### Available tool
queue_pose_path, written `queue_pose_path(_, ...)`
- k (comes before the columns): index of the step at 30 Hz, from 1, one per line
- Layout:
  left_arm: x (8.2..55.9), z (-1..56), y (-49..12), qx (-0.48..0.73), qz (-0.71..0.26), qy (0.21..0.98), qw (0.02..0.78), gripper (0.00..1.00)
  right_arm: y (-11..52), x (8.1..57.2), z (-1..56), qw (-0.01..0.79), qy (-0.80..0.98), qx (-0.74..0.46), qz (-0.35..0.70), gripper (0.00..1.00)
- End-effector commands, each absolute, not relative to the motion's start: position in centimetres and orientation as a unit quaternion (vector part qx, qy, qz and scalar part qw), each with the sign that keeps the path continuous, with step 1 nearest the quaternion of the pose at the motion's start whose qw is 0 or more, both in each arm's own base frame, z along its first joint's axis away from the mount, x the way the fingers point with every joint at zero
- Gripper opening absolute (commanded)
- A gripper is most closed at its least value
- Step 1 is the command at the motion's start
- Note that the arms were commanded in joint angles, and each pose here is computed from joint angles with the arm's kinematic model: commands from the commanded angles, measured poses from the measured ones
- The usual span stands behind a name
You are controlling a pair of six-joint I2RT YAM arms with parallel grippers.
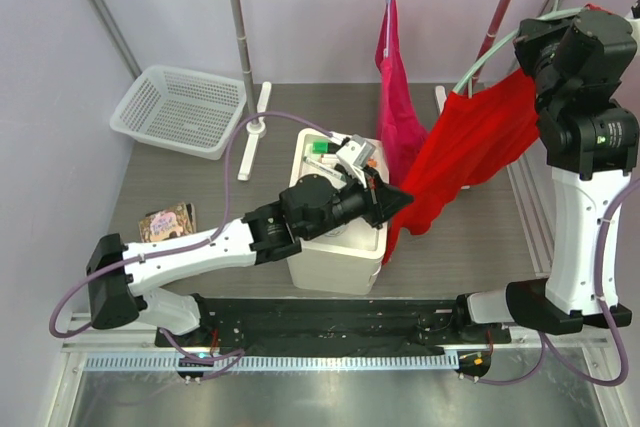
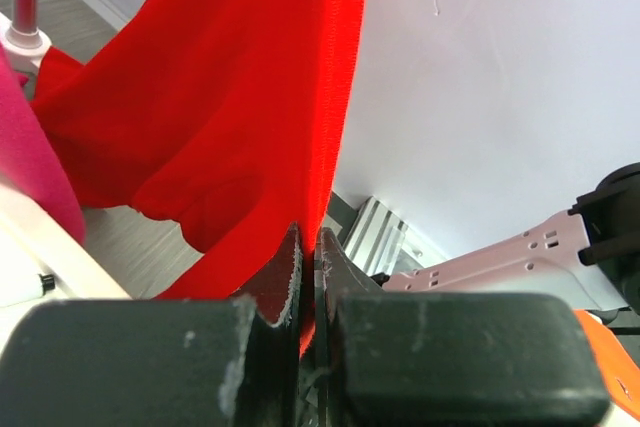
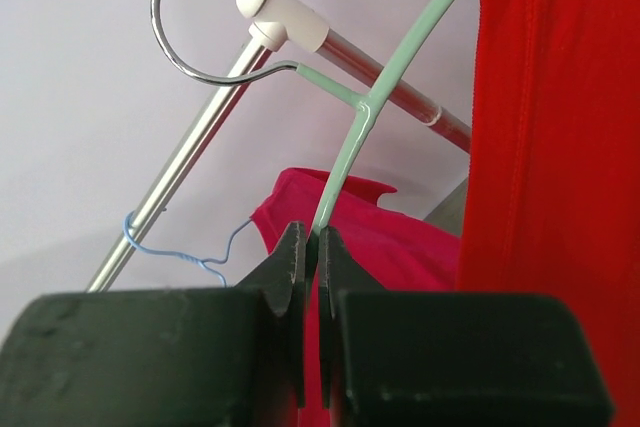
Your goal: Remove the t-shirt from the hanger
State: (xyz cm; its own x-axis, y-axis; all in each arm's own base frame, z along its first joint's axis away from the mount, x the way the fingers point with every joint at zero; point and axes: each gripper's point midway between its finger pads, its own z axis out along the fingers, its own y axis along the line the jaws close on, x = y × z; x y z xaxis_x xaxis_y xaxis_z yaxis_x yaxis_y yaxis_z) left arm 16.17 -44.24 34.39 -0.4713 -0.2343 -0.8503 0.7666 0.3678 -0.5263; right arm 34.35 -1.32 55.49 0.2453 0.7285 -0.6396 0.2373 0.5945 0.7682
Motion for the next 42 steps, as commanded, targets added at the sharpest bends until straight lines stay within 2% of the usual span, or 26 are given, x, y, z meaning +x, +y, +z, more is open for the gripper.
queue_pose_path(1,12.3,25.4,-43.9,0.265,-0.466,0.754,0.379,0.0,-6.9,30.3,67.5,0.798,0.367,0.443,0.179,0.01)
queue_pose_path(15,7.5,21.5,-46.7,0.291,-0.465,0.764,0.34,0.0,-7.3,31.7,67.8,0.799,0.366,0.441,0.181,0.01)
queue_pose_path(23,9.6,25.9,-46.7,0.298,-0.445,0.75,0.388,0.0,-5.0,31.4,65.9,0.782,0.411,0.412,0.224,0.01)
queue_pose_path(24,10.0,26.1,-47.1,0.308,-0.439,0.747,0.393,0.0,-4.7,30.2,66.2,0.784,0.411,0.402,0.233,0.01)
queue_pose_path(31,13.9,29.7,-46.6,0.327,-0.418,0.737,0.419,0.01,-0.8,29.1,62.7,0.747,0.488,0.347,0.289,0.01)
queue_pose_path(32,14.3,29.9,-46.5,0.325,-0.423,0.735,0.419,0.09,-0.5,29.0,62.4,0.743,0.493,0.343,0.294,0.01)
queue_pose_path(34,14.9,30.5,-46.3,0.32,-0.436,0.731,0.417,0.16,-0.1,28.6,62.0,0.737,0.497,0.341,0.304,0.01)
queue_pose_path(35,15.1,31.2,-46.3,0.316,-0.442,0.725,0.423,0.26,-0.1,28.3,61.6,0.736,0.499,0.343,0.305,0.01)
queue_pose_path(37,14.8,32.6,-46.7,0.326,-0.46,0.71,0.423,0.4,-0.1,28.0,61.4,0.734,0.498,0.345,0.307,0.01)
queue_pose_path(38,14.7,33.2,-46.8,0.329,-0.464,0.704,0.425,0.54,0.0,27.8,61.4,0.734,0.497,0.344,0.309,0.01)
queue_pose_path(41,14.8,35.2,-47.2,0.332,-0.473,0.689,0.438,0.69,0.1,27.9,61.1,0.729,0.5,0.346,0.315,0.01)
queue_pose_path(42,15.0,36.3,-47.3,0.329,-0.475,0.682,0.448,0.71,0.2,28.0,61.0,0.727,0.501,0.346,0.318,0.01)
